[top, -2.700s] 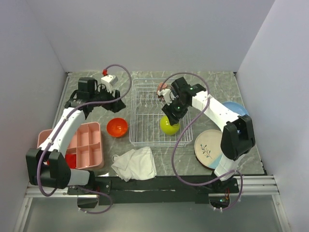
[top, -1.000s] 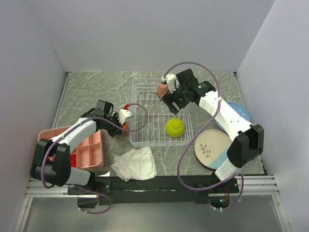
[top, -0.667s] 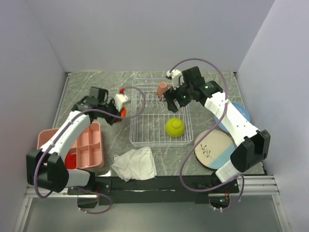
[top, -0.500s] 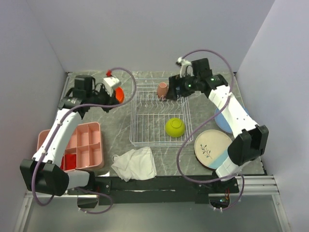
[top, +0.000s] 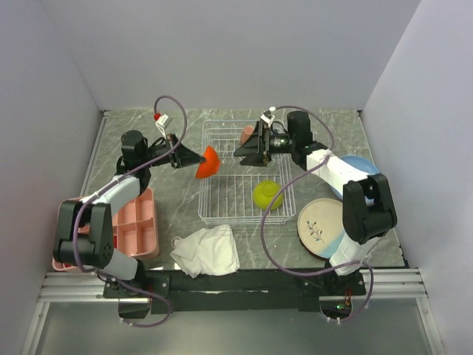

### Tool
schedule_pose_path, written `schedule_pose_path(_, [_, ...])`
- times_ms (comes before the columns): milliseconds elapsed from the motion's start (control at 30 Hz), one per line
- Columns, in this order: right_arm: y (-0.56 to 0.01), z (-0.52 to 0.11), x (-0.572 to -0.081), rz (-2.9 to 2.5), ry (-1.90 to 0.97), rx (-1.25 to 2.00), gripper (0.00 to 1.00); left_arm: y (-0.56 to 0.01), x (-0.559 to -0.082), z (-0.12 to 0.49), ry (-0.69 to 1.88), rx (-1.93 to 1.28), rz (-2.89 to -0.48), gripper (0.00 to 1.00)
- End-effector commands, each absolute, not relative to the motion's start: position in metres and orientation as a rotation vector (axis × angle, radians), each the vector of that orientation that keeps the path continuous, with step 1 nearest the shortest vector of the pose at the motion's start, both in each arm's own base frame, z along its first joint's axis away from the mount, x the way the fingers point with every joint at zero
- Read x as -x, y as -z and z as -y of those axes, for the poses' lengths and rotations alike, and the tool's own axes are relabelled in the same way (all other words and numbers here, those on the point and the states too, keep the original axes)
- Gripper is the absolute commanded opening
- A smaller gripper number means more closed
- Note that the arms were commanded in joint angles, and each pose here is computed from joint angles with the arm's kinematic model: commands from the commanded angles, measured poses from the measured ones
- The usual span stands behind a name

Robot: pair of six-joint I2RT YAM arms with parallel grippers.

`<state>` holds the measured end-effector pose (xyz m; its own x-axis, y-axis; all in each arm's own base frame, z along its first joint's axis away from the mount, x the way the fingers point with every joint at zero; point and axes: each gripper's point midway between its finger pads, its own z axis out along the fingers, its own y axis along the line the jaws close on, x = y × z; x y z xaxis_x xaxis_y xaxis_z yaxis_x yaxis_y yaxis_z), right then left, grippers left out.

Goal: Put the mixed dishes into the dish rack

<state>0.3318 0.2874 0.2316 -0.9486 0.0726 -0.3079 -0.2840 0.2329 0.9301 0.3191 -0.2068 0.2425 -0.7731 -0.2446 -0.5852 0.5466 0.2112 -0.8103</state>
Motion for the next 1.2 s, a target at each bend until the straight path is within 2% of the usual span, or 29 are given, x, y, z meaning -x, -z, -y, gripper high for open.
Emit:
schedule_pose_path(0, [-0.258,-0.299,-0.337,-2.063,-1.931,0.252,0.93,-0.300,-0.318,0.208,1.738,-0.305,-1.685,0.01])
schedule_pose_path(267, [-0.236,-0.317,-0.343,-2.139,-1.979,0.238,0.93,-0.297,-0.337,0.207,1.781,-0.205,-1.725,0.01])
schedule_pose_path(767, [-0.236,-0.352,-0.340,-2.141,-2.041,0.347,0.91,-0.289,-0.340,0.209,1.822,-0.147,-1.752,0.01])
schedule_pose_path(1167, [-0.232,-0.358,-0.336,-2.145,-2.045,0.375,0.88,-0.281,-0.345,0.209,1.841,-0.103,-1.764,0.01])
